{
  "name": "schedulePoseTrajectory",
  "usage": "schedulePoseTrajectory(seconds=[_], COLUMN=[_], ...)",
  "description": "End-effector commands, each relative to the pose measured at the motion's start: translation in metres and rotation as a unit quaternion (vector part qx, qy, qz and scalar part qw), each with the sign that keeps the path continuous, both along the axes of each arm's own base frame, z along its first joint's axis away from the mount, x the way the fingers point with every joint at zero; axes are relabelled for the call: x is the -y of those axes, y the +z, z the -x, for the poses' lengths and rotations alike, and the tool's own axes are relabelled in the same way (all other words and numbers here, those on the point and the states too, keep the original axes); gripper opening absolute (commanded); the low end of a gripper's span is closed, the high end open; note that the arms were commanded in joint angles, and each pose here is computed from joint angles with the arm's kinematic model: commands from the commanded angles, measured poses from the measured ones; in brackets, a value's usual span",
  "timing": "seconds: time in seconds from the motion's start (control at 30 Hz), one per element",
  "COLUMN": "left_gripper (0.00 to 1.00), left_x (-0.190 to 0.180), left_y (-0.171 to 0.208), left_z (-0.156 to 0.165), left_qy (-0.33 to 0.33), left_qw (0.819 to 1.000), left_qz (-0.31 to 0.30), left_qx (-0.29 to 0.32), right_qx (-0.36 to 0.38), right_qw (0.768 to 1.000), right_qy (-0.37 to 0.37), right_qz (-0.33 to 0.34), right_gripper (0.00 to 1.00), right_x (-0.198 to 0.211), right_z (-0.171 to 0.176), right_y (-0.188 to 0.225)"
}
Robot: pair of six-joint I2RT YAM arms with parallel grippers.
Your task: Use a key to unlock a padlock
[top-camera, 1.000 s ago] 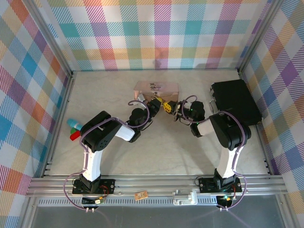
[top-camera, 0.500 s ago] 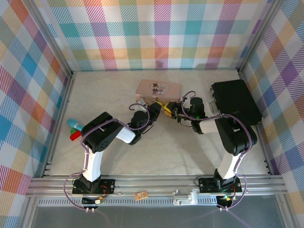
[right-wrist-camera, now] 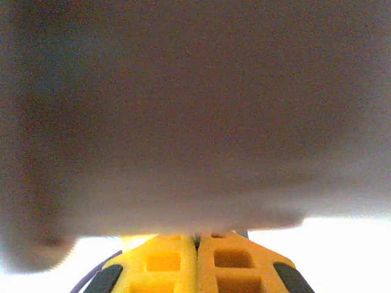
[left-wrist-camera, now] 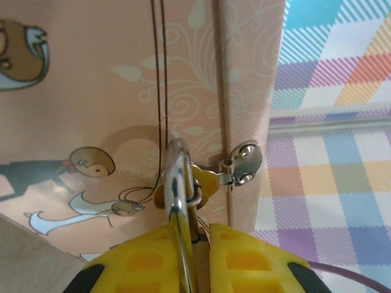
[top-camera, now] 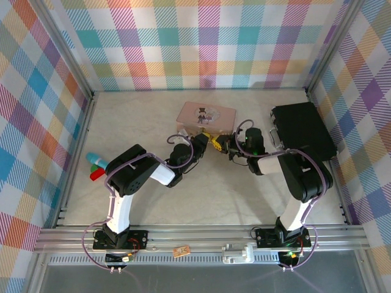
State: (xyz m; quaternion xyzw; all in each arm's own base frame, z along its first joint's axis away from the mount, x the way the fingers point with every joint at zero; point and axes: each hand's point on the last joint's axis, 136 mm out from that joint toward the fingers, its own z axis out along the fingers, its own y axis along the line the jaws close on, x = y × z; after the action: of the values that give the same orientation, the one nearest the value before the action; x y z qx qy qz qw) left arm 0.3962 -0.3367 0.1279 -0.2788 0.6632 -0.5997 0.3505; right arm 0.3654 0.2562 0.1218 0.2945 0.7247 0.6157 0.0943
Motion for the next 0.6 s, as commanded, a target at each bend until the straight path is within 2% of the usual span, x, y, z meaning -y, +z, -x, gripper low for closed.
schedulePoseTrajectory(seconds=[0.0,0.07,0.1,0.2,0.33,0.47,0.57], left_gripper=[0.0,0.0,0.0,0.0,0.0,0.0,0.0], left_x=[0.034,0.037,0.039,0.048,0.052,0.037,0.025], left_y=[0.012,0.011,0.01,0.0,-0.002,-0.001,-0.005], left_z=[0.029,0.034,0.034,0.037,0.038,0.035,0.028], left_qy=[-0.08,-0.089,-0.093,-0.104,-0.107,-0.078,-0.053], left_qw=[0.993,0.99,0.989,0.987,0.988,0.992,0.996], left_qz=[-0.036,-0.054,-0.06,-0.068,-0.064,-0.064,-0.052], left_qx=[0.076,0.092,0.097,0.097,0.093,0.08,0.057], right_qx=[-0.091,-0.144,-0.143,-0.106,-0.107,-0.089,-0.074], right_qw=[0.983,0.958,0.946,0.936,0.938,0.962,0.978], right_qy=[-0.035,-0.052,-0.06,-0.083,-0.071,-0.037,-0.02], right_qz=[-0.154,-0.242,-0.284,-0.325,-0.323,-0.256,-0.195], right_gripper=[0.0,0.0,0.0,0.0,0.0,0.0,0.11], right_x=[-0.007,-0.009,-0.007,0.002,-0.004,-0.014,-0.014], right_z=[0.011,0.012,0.008,-0.006,-0.017,-0.022,-0.025], right_y=[0.04,0.056,0.073,0.115,0.111,0.08,0.046])
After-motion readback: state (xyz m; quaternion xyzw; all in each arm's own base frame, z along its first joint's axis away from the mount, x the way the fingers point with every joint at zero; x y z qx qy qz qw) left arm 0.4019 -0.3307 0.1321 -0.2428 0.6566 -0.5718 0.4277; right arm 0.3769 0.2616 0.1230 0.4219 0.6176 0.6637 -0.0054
